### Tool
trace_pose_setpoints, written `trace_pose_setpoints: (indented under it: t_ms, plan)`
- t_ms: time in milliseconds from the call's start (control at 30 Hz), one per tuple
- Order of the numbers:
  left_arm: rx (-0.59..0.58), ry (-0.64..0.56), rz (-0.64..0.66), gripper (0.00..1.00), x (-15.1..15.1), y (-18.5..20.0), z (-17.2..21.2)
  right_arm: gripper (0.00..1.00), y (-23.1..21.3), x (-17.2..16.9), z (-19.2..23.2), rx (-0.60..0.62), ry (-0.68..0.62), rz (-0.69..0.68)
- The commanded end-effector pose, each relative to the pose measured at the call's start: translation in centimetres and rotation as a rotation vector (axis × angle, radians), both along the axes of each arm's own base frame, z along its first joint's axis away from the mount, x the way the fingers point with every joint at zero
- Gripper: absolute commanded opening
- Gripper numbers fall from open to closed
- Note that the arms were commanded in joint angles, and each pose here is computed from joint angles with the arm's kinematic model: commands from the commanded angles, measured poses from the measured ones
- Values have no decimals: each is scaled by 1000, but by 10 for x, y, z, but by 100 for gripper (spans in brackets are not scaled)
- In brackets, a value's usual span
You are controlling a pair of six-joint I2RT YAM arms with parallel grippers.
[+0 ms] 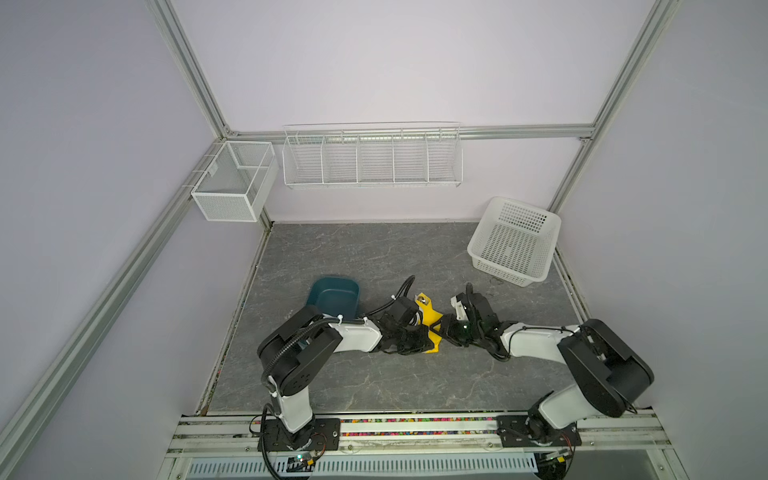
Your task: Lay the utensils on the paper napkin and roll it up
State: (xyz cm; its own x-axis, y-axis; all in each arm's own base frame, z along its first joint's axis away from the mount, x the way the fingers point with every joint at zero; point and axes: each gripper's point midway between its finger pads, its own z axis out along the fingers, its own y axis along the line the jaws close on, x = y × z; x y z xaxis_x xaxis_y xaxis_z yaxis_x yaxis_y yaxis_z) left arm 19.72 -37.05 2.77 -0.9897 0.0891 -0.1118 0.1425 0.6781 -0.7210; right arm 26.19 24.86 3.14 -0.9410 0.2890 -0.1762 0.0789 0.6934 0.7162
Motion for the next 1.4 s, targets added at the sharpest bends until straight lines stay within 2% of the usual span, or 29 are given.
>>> trace_pose_setpoints:
  t_ms: [0,67,167,300,367,467,567,667,767,900,1133,1367]
  plan:
    - [78,52,0,0,-13,12,-25,36,-14,-8,-20,-53,69,-52]
    - [83,32,0,0,-8,10,-15,30,-19,-9,-24,-70,78,-75]
    - [73,6,13,0,-2,7,-7,29,-16,-8,-21,-46,68,-65]
    - [71,41,15,0,-5,5,-15,27,-9,-7,-13,3,46,-50]
    - [86,49,18,0,-8,9,-22,20,-8,-6,-11,8,42,-44]
    - [77,44,25,0,-8,11,-17,14,-10,-7,-12,-10,44,-42]
    - [47,-6,35,12,-2,10,5,12,-10,-8,-15,-27,47,-28]
    - [106,-78,122,27,15,23,18,12,-11,-8,-17,-30,43,-23]
    - [112,-112,177,31,31,34,30,12,-12,-9,-19,-33,52,-17]
    - [55,-70,196,26,47,36,31,13,-11,-8,-18,-29,51,-15]
    - [17,-18,112,10,49,15,21,15,-9,-5,-11,-15,39,-15]
    - [34,8,104,5,45,16,8,17,-8,-4,-8,-12,33,-15]
